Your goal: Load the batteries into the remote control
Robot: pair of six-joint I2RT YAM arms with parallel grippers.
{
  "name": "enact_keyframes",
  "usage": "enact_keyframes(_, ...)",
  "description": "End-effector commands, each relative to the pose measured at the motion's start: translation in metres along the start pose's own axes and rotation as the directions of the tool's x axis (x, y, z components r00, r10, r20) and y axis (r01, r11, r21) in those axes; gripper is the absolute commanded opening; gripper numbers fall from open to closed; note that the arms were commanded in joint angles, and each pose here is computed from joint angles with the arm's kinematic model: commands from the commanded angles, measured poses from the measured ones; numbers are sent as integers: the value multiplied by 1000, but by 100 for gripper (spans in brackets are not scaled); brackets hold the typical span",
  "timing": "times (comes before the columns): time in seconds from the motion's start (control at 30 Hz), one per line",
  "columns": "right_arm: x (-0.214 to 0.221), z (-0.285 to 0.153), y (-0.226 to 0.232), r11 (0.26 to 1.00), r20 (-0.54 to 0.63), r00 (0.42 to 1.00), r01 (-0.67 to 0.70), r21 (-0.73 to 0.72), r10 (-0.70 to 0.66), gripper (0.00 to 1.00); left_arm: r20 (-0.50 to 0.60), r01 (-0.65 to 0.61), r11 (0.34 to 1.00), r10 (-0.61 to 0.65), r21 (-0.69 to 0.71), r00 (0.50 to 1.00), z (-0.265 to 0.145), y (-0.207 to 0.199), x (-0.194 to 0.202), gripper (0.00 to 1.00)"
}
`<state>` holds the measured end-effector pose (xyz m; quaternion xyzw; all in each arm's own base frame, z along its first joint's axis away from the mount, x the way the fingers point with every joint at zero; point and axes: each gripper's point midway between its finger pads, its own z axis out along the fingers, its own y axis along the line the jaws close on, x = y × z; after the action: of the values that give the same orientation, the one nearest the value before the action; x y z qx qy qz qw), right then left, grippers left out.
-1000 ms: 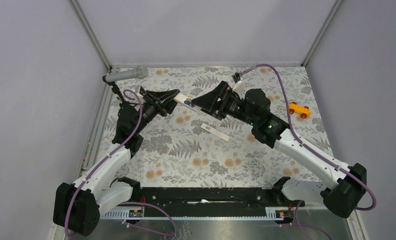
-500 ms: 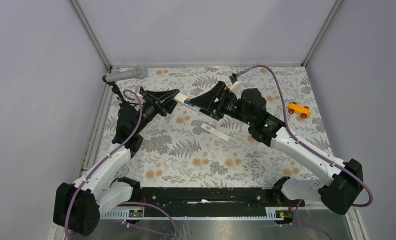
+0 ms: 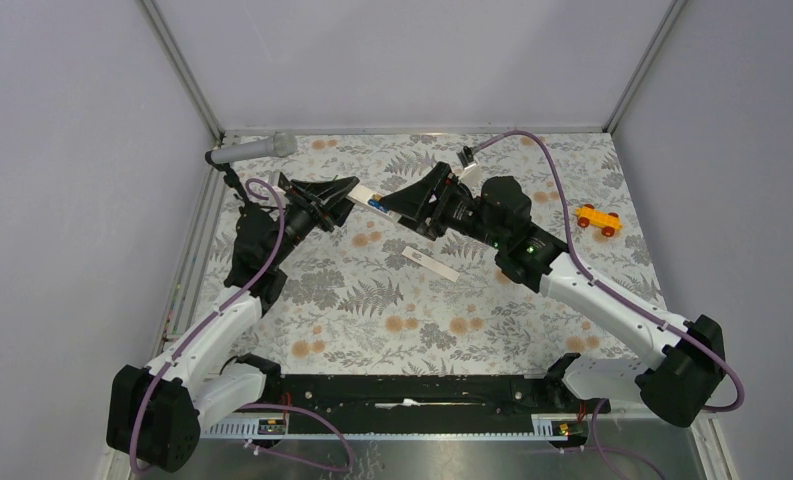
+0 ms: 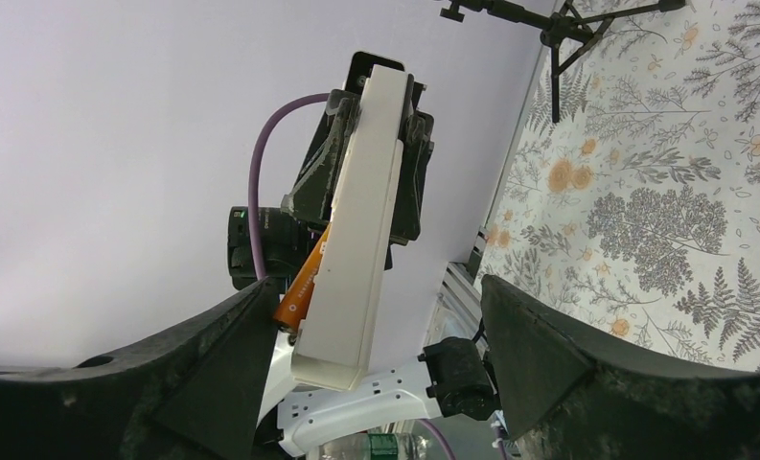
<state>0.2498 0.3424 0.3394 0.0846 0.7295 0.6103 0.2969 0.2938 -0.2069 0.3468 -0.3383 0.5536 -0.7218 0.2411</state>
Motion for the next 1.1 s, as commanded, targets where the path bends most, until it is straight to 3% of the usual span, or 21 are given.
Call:
enact_keyframes(0.0,6,4,-26,996,-24,999,-26,90,29,80,-48,-25,983,34,181,998,-6,-63,20,0)
enact_keyframes(0.43,12,11,-42,987,-56,997,-45,156,54,74,-68,-28,978,43,209,997,-7,-72,25,0)
enact_keyframes(0.63,14,6,-59,963,-47,995,-78,259,94,52,-61,-85,969,102,231,993,-8,-77,27,0)
enact_keyframes(0.7,12,5,-57,963,-47,995,-74,258,89,51,-61,-97,967,114,235,992,-9,-78,28,0)
enact_keyframes(0.77,11,5,-50,971,-49,996,-63,230,76,59,-59,-114,967,131,229,990,-9,-77,29,0)
enact_keyframes(0.9,5,6,-19,995,-52,999,2,103,3,93,-53,-200,964,212,175,976,-7,-65,28,0)
enact_keyframes(0.97,-1,4,-3,998,-32,999,44,38,-43,99,-55,-267,954,276,134,960,-7,-53,26,0)
enact_keyframes(1.07,-6,-2,12,997,-15,998,66,-36,-67,100,-72,-353,931,360,90,930,-8,-36,22,0)
